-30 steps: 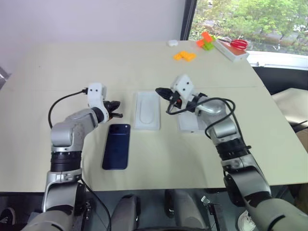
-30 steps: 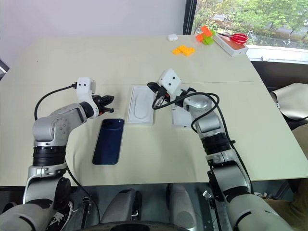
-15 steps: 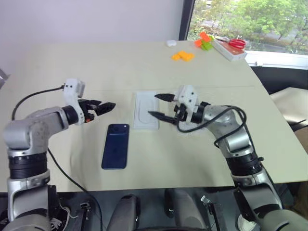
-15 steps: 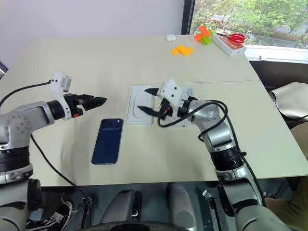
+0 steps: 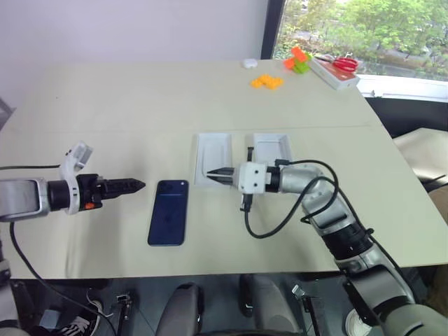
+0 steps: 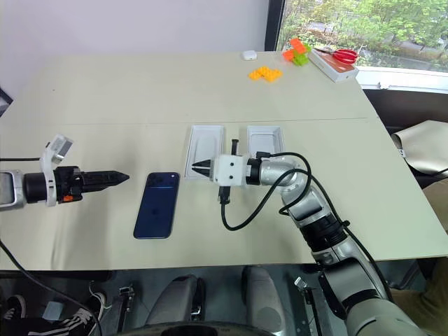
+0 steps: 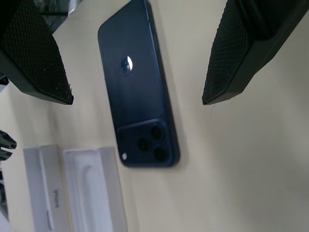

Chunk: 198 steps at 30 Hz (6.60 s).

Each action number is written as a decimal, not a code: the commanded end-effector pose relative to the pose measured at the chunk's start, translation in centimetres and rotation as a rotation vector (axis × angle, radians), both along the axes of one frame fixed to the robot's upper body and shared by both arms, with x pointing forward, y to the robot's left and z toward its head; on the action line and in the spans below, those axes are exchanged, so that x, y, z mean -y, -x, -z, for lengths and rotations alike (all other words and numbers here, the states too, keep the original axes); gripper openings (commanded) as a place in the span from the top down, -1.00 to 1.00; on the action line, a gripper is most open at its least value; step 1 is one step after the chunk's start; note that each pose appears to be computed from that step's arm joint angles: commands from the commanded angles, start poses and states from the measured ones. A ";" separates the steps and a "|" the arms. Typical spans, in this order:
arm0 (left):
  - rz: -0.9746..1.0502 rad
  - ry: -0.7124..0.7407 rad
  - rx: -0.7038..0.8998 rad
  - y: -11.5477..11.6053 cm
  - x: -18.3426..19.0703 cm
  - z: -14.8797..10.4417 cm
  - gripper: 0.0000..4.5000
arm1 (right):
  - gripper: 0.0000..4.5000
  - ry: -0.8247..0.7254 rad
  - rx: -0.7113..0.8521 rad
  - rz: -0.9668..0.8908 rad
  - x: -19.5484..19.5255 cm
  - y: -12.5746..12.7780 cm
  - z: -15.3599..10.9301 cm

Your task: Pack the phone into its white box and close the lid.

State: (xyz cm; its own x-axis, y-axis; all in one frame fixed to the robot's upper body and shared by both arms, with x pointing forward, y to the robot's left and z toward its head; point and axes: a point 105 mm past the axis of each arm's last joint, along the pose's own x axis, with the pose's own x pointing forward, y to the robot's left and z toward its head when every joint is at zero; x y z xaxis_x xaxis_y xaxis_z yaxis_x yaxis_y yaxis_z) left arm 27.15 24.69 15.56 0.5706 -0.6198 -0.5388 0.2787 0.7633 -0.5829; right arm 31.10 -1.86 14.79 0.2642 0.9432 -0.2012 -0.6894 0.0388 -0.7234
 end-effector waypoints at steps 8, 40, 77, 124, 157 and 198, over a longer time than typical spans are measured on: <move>0.066 -0.092 -0.038 1.3 1.6 1.4 -1.00 | 0.99 0.067 0.129 -0.079 -1.1 0.8 1.5; 0.113 0.022 -0.150 1.0 6.9 5.9 -1.00 | 0.99 0.338 0.409 -0.191 -3.5 0.1 7.3; 0.091 0.070 -0.175 1.7 9.0 5.0 -1.00 | 0.99 0.531 0.477 -0.220 2.6 0.5 7.0; 0.096 -0.003 -0.089 1.0 8.8 3.0 -1.00 | 0.99 0.492 0.443 -0.215 0.3 0.3 8.7; 0.111 0.291 -0.132 -0.4 14.1 3.7 -1.00 | 0.99 0.482 0.436 -0.202 0.5 0.5 8.3; 0.041 0.527 -0.066 0.6 6.6 1.4 1.00 | -0.05 0.128 -0.110 -0.129 1.3 3.0 2.1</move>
State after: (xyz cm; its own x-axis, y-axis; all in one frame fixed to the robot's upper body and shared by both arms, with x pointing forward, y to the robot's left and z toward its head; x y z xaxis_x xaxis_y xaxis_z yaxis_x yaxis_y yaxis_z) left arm 26.79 18.07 12.49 0.5277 -0.8107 -0.2536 0.1888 0.4030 -0.8955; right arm 28.68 -3.04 10.43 0.1432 0.9131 -0.3819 -0.7668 -0.1416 -0.6261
